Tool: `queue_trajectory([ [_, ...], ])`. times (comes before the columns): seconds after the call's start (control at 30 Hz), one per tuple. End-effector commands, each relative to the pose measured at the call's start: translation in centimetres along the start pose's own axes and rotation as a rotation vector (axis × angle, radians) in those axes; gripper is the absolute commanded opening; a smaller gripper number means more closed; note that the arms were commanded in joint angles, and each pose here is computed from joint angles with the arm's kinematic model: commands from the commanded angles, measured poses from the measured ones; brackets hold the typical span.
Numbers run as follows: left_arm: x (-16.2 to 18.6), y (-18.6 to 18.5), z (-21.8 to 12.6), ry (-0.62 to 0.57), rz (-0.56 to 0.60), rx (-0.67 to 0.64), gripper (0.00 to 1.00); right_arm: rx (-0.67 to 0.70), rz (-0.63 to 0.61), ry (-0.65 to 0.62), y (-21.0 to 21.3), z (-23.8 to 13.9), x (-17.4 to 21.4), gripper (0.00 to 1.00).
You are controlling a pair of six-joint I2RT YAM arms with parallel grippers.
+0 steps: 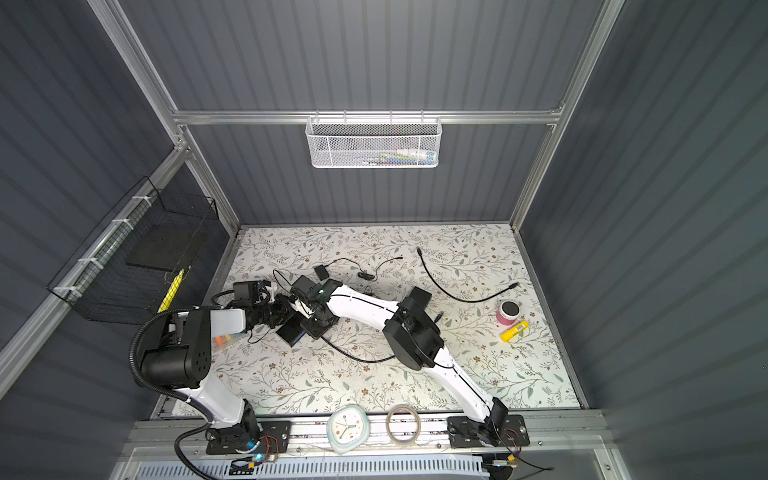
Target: Insert the plug into the switch port
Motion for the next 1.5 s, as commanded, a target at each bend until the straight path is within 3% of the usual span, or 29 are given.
queue_trajectory([
  [0.0,3.2,2.4,0.8,0.114,-0.086,-0.072,0.33,-0.006,-0.005,-0.101,1.0,-0.9,-2.3,0.0],
  [0.83,5.4,2.3,1.1,0.156,-0.101,-0.063,0.3,0.127,-0.004,-0.182,-0.6,-0.4,-3.9,0.0],
  [1.17,6.6,2.5,1.5,0.183,-0.109,-0.056,0.28,0.06,-0.059,-0.244,0.0,-1.6,-4.6,0.0],
  [1.3,6.9,1.9,2.0,0.199,-0.086,-0.049,0.27,-0.026,-0.048,-0.252,-0.8,-2.0,-4.5,0.0],
  [1.47,7.2,1.6,2.1,0.197,-0.057,-0.061,0.27,0.0,-0.059,-0.268,-2.1,-3.2,-4.5,0.0],
])
Point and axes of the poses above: each gripper's point midway between its finger pads, its own z axis out along the fingers, its own y axis along the line the jaws close on, x = y × z, the point moved 5 cm from there along -z, back along the fingers, and after that the axes turned 2 degrees about z, right-handed, at the moved point
